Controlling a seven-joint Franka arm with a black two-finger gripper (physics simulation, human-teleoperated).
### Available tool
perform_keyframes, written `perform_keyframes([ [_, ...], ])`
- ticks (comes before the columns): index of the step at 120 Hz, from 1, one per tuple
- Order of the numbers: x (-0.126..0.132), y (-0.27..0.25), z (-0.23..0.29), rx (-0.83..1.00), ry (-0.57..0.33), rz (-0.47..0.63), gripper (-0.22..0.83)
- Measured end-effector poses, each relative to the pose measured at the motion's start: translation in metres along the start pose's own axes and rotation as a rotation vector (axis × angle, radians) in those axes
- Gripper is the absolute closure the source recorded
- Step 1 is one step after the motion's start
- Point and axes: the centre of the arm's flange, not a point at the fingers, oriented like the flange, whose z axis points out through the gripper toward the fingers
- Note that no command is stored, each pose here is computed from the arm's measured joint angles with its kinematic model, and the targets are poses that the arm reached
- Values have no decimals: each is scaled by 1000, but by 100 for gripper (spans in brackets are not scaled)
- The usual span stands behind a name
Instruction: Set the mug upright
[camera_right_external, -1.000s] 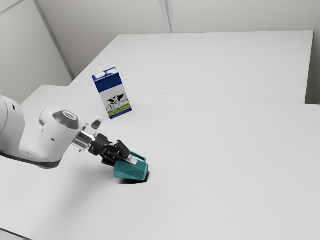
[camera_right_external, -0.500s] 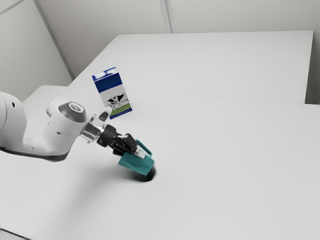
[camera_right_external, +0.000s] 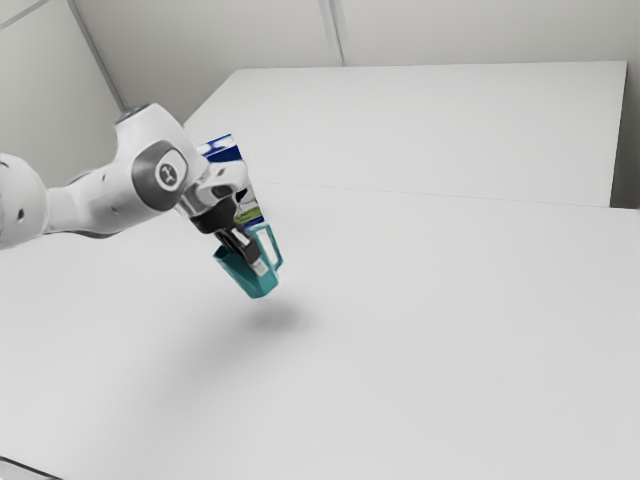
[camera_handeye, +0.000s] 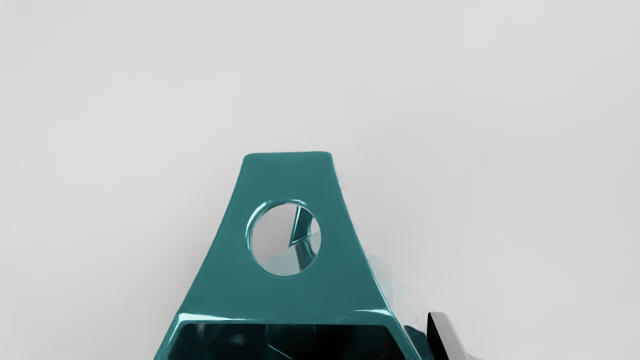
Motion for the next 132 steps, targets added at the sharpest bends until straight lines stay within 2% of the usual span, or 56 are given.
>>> perform_keyframes([
  [22,7,-5,23,120,-94,76,77],
  [49,27,18,47,190,-105,163,77],
  [132,30,13,74,236,-98,141,76],
])
